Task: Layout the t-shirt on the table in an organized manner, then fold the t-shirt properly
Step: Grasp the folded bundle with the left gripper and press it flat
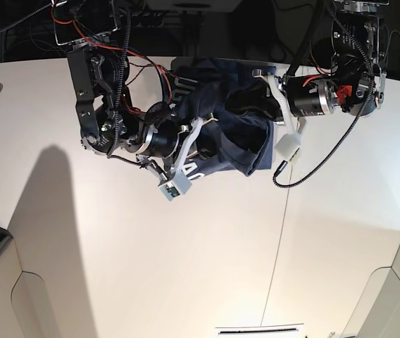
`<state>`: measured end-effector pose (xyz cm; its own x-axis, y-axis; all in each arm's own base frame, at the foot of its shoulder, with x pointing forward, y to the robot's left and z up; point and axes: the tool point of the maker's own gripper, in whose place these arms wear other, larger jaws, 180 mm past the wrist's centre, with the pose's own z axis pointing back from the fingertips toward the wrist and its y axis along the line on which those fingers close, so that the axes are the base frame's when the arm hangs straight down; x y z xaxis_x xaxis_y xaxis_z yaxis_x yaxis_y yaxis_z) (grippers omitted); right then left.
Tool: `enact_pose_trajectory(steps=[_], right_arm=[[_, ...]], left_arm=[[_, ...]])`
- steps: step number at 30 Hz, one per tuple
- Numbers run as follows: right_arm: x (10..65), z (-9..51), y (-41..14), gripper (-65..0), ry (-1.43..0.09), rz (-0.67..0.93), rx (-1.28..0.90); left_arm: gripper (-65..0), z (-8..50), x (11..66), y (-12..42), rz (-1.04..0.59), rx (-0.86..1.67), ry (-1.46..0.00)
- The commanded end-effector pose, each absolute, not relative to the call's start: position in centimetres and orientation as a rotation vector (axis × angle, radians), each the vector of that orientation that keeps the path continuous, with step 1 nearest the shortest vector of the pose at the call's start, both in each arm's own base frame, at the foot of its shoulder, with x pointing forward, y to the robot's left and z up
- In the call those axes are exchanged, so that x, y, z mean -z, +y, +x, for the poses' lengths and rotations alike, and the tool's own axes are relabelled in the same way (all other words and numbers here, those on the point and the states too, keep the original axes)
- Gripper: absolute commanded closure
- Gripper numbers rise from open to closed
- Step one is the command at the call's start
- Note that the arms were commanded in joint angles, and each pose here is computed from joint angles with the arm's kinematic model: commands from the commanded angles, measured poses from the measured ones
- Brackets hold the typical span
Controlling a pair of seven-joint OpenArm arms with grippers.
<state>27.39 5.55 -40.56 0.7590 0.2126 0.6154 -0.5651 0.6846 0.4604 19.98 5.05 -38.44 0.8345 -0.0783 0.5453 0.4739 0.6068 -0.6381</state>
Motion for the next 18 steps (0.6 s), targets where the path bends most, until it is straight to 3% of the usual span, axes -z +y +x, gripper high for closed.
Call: enact_pose_trajectory(steps=[1, 18], right_arm=[[39.6, 28.3, 6.0, 0.0, -0.602, 0.711, -0.458], [40.1, 28.5, 5.9, 0.0, -0.602, 0.717, -0.439]], left_arm=[[0.0, 20.5, 37.5, 5.0, -0.877, 0.351, -0.536], [0.0, 18.4, 39.6, 9.9, -0.748, 0.32, -0.465]])
